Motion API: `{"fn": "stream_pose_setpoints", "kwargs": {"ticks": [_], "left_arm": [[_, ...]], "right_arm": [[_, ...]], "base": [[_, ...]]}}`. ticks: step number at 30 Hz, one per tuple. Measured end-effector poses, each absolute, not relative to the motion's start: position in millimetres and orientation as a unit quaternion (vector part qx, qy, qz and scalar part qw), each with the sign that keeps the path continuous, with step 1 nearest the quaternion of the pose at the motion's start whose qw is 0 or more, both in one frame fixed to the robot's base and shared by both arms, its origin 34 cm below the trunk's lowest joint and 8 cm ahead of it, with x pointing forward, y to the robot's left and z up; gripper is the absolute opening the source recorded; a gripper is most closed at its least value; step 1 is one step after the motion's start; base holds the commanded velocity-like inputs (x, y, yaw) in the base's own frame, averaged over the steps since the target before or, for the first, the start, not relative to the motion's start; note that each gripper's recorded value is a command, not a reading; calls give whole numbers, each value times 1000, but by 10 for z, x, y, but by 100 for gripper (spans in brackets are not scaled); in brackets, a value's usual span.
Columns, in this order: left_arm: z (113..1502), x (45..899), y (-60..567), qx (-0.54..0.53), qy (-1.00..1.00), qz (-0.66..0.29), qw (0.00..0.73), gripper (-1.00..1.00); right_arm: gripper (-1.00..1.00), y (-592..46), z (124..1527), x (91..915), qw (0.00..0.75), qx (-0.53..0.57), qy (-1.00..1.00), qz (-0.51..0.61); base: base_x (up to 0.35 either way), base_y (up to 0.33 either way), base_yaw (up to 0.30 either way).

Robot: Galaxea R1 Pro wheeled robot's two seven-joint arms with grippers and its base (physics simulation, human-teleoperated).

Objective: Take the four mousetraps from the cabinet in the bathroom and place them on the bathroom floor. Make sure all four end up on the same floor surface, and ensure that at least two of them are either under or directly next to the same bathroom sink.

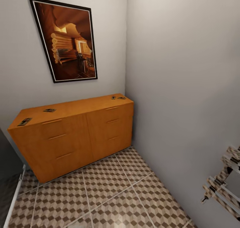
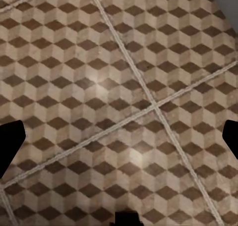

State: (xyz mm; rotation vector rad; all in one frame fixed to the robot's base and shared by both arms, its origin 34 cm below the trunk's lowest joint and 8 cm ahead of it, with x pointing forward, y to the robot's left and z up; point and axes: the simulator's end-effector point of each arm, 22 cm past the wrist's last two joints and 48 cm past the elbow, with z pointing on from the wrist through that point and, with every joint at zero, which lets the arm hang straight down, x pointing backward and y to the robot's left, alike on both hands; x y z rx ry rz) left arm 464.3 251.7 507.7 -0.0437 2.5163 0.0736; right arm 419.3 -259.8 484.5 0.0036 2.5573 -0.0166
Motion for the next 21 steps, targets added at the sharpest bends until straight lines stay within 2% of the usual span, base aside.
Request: {"fn": "stream_pose_setpoints", "kwargs": {"ticks": [21], "left_arm": [[5022,4551,2516,-16,955,28,296,100]], "right_arm": [[100,-2598,4846,4196,288,1,958,-6]], "base": [[0,0,251]]}}
